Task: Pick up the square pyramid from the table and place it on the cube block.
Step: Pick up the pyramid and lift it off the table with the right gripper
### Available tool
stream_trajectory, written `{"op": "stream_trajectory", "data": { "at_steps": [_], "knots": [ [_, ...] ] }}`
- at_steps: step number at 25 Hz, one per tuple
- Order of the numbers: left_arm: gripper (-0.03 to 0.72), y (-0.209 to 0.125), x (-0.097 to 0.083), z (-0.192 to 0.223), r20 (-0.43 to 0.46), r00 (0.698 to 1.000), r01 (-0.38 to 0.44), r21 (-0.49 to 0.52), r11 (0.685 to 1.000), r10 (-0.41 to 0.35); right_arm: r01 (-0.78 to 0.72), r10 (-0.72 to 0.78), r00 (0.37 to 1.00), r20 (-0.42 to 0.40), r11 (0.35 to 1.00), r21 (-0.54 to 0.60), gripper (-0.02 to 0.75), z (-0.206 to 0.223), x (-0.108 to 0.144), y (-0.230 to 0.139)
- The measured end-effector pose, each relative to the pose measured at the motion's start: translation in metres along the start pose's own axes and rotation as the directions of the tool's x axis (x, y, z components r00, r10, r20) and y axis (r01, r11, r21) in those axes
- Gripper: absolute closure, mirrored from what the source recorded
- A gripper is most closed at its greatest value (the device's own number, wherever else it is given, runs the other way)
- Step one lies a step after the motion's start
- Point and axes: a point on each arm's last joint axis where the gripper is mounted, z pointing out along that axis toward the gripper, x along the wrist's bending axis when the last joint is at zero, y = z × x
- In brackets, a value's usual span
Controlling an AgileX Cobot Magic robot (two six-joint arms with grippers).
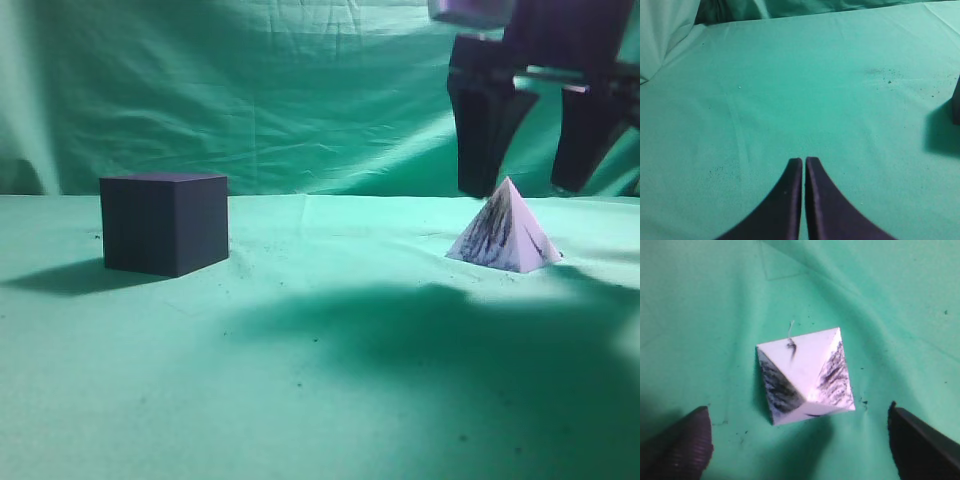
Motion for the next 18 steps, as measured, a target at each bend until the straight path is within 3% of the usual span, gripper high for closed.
{"op": "stream_trajectory", "data": {
  "at_steps": [13,14,18],
  "knots": [
    [0.688,0.0,0.0,0.0,0.0,1.0,0.0,0.0,1.0,0.0,0.011,-0.012,1.0,0.017,0.999,0.042,0.139,0.05,-0.007,0.004],
    [0.688,0.0,0.0,0.0,0.0,1.0,0.0,0.0,1.0,0.0,0.011,-0.012,1.0,0.017,0.999,0.039,0.199,0.051,-0.007,0.004],
    [0.688,0.0,0.0,0.0,0.0,1.0,0.0,0.0,1.0,0.0,0.013,-0.014,1.0,0.02,0.999,0.031,0.315,0.052,-0.007,0.006]
  ]
}}
